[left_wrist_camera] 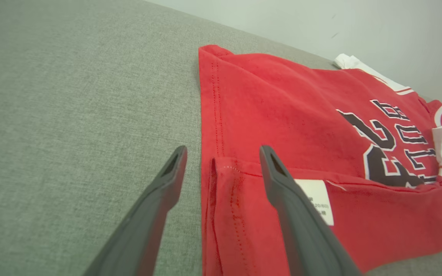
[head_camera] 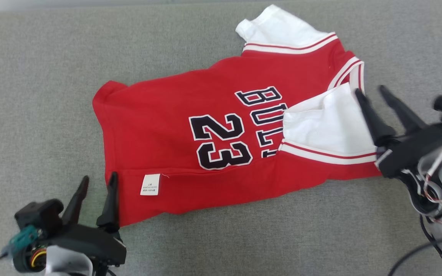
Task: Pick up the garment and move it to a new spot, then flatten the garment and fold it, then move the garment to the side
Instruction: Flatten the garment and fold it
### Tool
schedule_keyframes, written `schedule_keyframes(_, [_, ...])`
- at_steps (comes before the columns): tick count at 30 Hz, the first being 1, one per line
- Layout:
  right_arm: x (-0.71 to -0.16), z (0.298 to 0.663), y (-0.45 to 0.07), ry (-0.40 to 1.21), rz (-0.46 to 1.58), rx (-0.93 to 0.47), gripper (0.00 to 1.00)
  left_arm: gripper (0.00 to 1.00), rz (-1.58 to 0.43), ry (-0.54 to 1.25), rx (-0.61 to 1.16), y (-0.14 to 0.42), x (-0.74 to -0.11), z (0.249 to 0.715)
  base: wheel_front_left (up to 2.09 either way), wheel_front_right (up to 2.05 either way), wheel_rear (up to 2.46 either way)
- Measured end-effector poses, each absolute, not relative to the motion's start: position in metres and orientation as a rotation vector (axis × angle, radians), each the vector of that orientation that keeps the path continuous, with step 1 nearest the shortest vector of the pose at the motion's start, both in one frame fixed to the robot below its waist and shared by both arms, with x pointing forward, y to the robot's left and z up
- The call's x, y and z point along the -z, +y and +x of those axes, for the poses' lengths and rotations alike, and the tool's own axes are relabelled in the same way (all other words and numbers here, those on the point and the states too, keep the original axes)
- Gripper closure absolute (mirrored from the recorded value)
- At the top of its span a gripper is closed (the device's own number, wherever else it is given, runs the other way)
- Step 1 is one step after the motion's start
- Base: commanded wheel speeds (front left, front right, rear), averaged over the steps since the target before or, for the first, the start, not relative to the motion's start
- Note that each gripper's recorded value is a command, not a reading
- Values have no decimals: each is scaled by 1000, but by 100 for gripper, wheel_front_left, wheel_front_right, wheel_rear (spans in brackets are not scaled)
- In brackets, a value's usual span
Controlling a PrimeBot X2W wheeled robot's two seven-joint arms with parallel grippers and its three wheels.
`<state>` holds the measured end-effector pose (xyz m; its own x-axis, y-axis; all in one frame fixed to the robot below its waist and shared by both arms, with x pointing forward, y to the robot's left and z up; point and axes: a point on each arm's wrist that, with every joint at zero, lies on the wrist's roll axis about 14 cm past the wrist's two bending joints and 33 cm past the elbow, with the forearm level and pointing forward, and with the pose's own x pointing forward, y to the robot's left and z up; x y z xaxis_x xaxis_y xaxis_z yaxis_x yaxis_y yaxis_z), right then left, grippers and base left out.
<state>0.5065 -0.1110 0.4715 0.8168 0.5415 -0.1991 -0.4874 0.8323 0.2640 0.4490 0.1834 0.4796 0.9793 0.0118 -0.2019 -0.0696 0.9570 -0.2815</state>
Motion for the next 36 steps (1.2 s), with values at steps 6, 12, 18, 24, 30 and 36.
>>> schedule_keyframes(6, [-497, 501, -143, 61, 240, -425, 0, 0, -261, 17, -101, 192, -514, 443, 0, 0, 0])
schedule_keyframes(12, [-513, 478, -149, -53, 202, -365, 0, 0, -216, -136, -103, 188, -542, 437, 0, 0, 0])
schedule_keyframes(18, [-519, 443, -145, -94, 140, -349, 0, 0, -151, -183, -87, 181, -550, 430, 0, 0, 0])
schedule_keyframes(24, [-517, 411, -144, -91, 81, -342, 0, 0, -95, -184, -68, 175, -549, 417, 0, 0, 0])
schedule_keyframes(30, [-520, 387, -141, -82, 81, -334, 0, 0, -72, -167, -50, 171, -546, 401, 0, 0, 0])
schedule_keyframes(36, [-524, 373, -142, -76, 79, -323, 0, 0, -54, -153, -51, 173, -546, 390, 0, 0, 0])
